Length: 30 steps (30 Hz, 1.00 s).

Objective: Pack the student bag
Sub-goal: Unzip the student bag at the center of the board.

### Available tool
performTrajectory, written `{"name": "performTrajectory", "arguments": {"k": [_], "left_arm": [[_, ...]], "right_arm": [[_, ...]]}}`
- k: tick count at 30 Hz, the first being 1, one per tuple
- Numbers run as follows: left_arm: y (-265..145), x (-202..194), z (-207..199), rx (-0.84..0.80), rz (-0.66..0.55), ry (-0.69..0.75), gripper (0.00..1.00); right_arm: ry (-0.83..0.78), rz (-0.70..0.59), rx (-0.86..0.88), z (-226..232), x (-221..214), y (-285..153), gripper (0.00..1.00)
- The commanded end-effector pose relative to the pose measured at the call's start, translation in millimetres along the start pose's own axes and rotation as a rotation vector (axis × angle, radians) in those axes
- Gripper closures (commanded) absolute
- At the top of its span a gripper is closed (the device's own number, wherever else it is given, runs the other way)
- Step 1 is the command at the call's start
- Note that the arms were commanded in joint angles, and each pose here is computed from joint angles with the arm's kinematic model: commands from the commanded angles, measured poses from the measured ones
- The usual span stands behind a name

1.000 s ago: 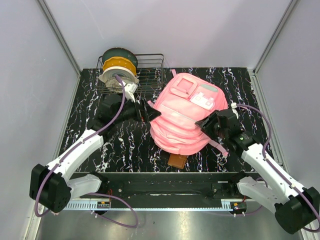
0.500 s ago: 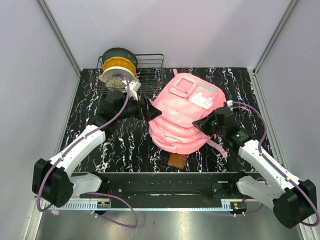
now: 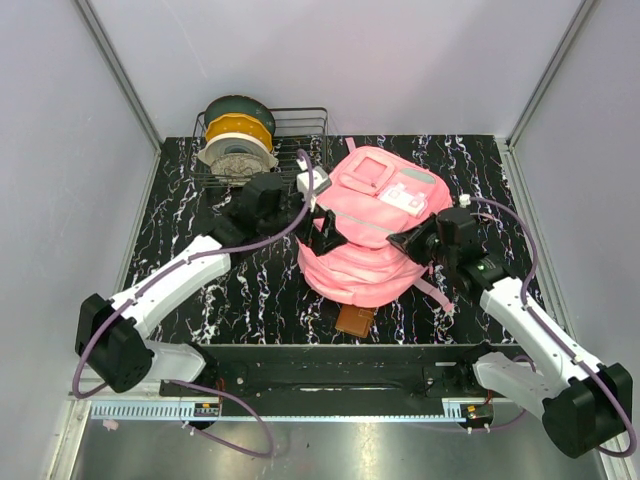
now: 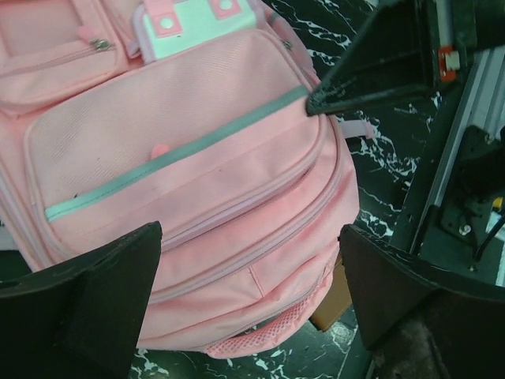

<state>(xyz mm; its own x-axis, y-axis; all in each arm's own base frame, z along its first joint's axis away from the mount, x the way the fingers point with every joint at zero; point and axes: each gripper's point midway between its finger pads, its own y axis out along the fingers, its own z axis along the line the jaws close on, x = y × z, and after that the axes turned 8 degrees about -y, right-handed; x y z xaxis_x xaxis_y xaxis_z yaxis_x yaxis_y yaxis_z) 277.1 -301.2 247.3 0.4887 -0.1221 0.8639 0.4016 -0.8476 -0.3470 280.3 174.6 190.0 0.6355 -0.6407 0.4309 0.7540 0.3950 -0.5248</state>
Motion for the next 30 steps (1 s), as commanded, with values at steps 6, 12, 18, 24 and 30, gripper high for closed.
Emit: {"name": "performTrajectory", "arguments": {"k": [6,12,18,24,30], "left_arm": [[35,19,-24,-0.066,0.019,0.4,0.01],[60,-1,-27,-0.083,0.13,0.49,0.01],[73,-16,-8,0.013,0.183,0.537,0.07],[85,-20,7,0.087,0.216,0.536,0.26],[78,3,-4,0.085,0.139,0.538,0.55]], "right_arm": [[-0.031,-0.055,0.193,63,32,-15,1.0],[-0.033,-0.066,0.215,68,35,-22,1.0],[-0.041,-0.056,0.222,72,35,-23,1.0],[-0.049,-0.062,0.228,74,36,-26,1.0],[-0.052,-0.06,0.211,69,35,-26,1.0]]}}
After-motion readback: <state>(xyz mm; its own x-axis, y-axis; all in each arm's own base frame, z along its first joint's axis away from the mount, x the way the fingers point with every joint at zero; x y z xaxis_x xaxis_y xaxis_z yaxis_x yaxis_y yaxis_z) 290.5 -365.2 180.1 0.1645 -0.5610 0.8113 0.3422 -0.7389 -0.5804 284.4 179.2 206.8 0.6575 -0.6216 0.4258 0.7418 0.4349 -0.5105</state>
